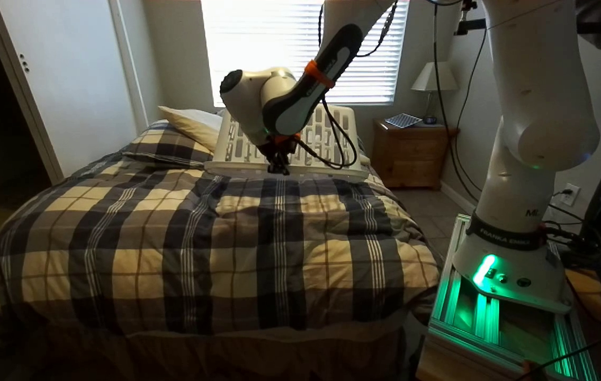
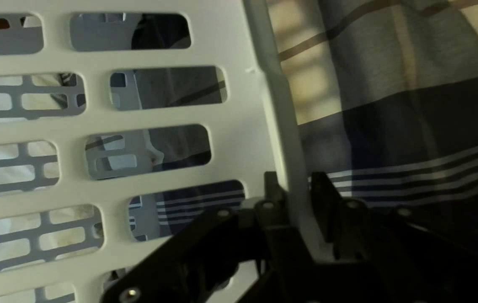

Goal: Flip the basket over

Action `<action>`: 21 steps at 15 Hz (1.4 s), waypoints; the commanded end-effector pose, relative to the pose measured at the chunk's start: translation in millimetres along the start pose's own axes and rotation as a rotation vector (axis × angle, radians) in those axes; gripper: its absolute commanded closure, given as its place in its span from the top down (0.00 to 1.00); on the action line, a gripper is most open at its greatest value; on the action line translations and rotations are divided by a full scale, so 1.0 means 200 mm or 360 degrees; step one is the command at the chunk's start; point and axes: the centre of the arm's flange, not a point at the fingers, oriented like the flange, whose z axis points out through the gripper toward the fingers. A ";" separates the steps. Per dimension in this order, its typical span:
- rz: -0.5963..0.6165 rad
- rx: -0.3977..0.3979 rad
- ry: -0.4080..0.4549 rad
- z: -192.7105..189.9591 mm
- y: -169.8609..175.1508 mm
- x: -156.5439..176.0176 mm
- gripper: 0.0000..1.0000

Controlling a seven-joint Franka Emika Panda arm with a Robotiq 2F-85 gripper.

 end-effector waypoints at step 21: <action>0.0016 -0.0216 -0.0070 -0.49 0.62 -0.11 0.47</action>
